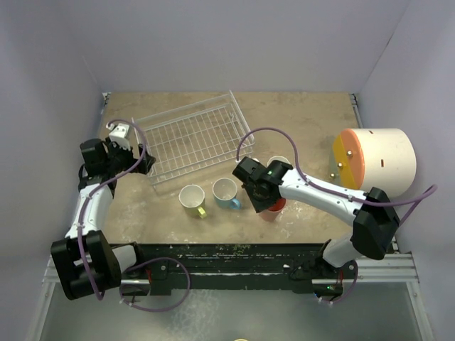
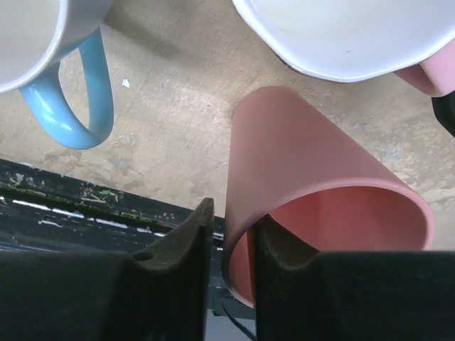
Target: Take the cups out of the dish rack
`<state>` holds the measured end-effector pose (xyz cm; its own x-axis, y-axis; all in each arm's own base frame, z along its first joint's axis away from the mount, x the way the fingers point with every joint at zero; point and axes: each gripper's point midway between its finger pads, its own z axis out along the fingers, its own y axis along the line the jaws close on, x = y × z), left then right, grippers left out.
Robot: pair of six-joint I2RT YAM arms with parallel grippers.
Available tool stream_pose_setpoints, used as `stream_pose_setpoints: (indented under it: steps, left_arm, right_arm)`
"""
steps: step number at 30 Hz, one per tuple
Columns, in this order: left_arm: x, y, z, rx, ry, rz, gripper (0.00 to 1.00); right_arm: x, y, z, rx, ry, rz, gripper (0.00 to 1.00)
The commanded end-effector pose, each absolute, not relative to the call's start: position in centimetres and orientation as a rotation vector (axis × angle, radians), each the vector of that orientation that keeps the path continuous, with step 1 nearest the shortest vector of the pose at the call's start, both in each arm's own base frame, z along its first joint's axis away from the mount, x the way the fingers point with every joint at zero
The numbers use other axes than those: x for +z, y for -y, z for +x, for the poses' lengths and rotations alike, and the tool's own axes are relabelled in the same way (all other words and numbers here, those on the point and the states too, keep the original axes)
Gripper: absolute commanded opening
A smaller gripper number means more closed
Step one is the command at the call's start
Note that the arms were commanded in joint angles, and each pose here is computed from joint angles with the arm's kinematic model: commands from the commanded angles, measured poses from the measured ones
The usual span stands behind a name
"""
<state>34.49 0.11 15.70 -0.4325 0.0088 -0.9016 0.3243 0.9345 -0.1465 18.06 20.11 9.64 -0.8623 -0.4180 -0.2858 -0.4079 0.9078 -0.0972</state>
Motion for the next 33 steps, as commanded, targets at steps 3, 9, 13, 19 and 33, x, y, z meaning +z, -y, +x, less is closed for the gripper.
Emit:
stream_pose_setpoints:
  steps: [3, 9, 13, 19, 33]
  left_arm:
    - [16.0, -0.1, 34.7, -0.336, -1.922, 0.253, 0.99]
    - [16.0, 0.1, 34.8, -0.353, -1.909, 0.223, 0.99]
    - [16.5, -0.7, 35.7, -0.326, -1.866, 0.149, 0.99]
    - [14.8, -1.3, 36.3, -0.278, -1.818, 0.094, 0.99]
    - [12.1, -0.4, 30.9, -0.207, -1.946, 0.165, 0.99]
  right_arm:
    - [11.0, -20.0, 18.6, -0.039, -2.717, -0.551, 0.43]
    - [15.4, -19.8, 18.8, -0.005, -2.670, -0.530, 0.57]
    - [21.7, -20.5, 19.1, 0.129, -2.577, -0.458, 0.98]
    - [29.7, -17.7, 25.6, 0.132, -2.234, -0.102, 1.00]
    - [28.3, -7.9, 32.2, 0.017, -2.109, 0.333, 1.00]
